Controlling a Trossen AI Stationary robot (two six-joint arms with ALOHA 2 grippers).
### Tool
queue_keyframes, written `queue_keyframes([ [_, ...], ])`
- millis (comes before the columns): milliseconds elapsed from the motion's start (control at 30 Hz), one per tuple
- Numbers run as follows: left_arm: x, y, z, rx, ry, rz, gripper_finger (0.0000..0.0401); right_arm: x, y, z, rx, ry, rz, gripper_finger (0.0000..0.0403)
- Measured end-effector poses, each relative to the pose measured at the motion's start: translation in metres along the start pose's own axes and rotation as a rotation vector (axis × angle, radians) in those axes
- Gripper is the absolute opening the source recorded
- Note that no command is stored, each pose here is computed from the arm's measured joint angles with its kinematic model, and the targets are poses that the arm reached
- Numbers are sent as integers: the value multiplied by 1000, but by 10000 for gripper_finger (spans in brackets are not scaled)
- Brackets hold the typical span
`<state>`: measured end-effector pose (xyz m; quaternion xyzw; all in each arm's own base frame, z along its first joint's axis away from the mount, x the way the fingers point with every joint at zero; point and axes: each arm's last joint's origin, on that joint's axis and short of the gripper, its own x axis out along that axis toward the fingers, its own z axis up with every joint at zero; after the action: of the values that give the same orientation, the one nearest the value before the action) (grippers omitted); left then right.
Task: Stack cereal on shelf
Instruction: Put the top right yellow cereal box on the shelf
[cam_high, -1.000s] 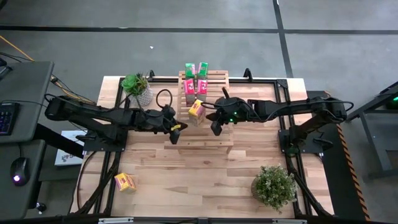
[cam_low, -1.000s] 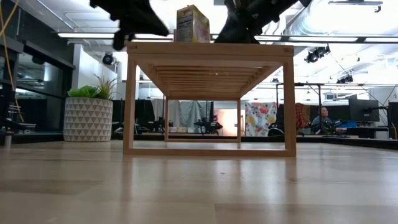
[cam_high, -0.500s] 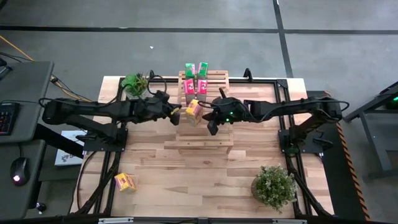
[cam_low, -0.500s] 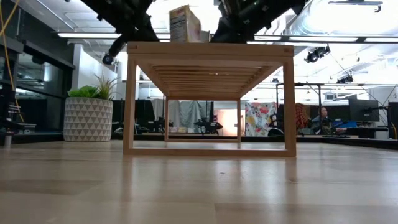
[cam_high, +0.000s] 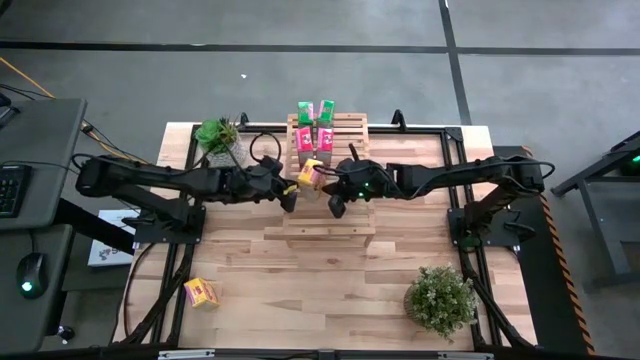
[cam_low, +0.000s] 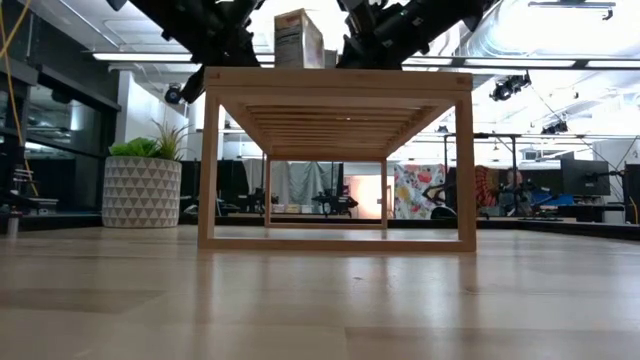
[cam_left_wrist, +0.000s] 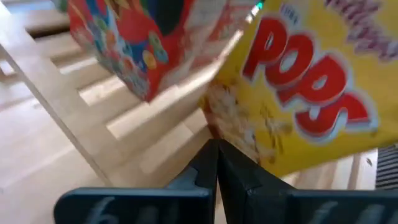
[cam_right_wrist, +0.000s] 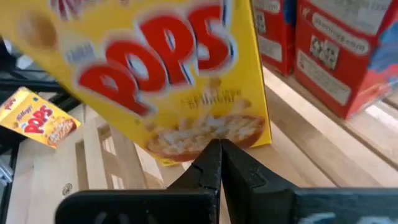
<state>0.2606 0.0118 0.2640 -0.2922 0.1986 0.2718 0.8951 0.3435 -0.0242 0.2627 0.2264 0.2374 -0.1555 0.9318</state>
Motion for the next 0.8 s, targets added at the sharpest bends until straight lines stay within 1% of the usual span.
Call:
queue_keyframes([
  [200,-3,-7,-5,1,10,-34,0,6,1,0,4,-19,22,0],
  [400,-7,-13,-9,-35,18,-57,0,15,1,-2,5,-25,32,0],
  [500,-8,-16,-11,-34,19,-73,0,15,1,-3,5,-22,42,0],
  [667,-9,-17,-14,-25,20,-67,0,15,3,0,9,-45,55,0],
  [800,-9,-14,-14,-2,21,-35,0,15,3,-1,10,-43,56,0],
])
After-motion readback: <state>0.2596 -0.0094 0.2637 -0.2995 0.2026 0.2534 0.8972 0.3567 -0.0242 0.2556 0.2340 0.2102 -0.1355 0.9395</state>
